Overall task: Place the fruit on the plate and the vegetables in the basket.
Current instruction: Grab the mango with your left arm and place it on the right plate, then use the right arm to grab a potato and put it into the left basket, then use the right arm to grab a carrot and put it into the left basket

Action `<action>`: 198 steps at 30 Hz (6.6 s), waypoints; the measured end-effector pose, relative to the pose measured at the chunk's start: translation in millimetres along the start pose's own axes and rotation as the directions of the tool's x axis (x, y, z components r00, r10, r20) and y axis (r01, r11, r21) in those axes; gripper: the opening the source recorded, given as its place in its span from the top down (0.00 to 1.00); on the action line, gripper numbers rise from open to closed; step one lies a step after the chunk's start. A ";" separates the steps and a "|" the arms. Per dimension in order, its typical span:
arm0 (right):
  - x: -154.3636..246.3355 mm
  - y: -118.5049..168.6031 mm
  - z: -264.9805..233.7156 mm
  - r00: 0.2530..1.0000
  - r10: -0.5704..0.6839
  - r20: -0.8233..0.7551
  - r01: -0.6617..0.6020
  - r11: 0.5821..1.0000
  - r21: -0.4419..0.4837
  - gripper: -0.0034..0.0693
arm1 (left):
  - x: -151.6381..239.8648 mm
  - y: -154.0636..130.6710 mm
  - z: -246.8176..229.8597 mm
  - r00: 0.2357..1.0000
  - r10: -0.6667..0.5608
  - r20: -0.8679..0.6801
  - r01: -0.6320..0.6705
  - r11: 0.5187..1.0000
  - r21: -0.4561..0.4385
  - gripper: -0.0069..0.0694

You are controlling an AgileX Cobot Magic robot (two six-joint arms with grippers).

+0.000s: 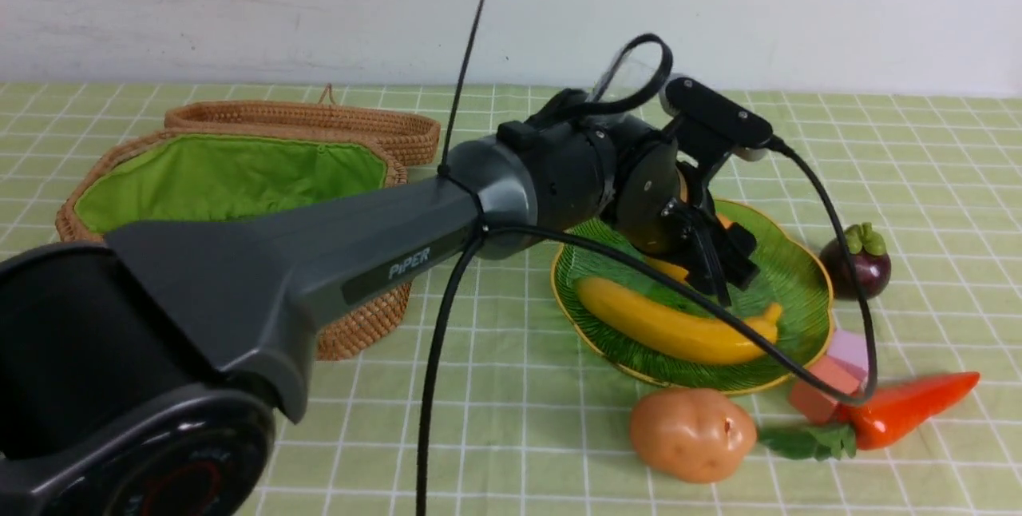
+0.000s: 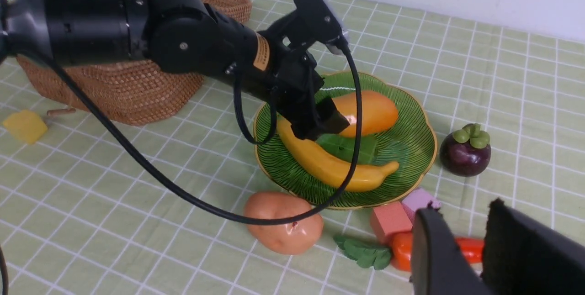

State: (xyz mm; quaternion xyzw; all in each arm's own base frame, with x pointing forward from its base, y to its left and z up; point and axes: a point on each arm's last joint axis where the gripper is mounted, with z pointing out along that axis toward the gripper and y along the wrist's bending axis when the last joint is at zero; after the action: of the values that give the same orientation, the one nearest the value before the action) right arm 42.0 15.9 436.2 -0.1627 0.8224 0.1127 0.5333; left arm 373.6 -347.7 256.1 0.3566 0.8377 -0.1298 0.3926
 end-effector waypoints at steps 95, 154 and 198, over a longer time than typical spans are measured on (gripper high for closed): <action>94.6 69.4 344.9 0.439 -0.735 -0.517 0.425 0.677 -0.601 0.18 | 180.2 -9.9 -437.4 0.944 -0.196 0.267 0.165 0.977 0.134 0.93; -122.7 117.9 361.2 0.904 -0.310 -0.294 0.088 0.809 -0.581 0.94 | 181.2 12.2 -460.5 0.903 -0.251 0.349 0.290 0.955 -0.062 0.93; 105.3 -120.1 307.3 0.343 0.849 -0.401 -0.553 0.528 0.645 0.18 | 190.8 -24.1 -440.6 0.968 -0.020 0.250 -0.040 0.972 0.231 0.92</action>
State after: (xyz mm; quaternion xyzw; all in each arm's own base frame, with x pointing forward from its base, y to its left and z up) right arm 307.0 0.0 213.8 0.3011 0.9425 0.0985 0.1063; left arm 24.3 -51.1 401.3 0.3856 0.7583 -0.2699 0.4511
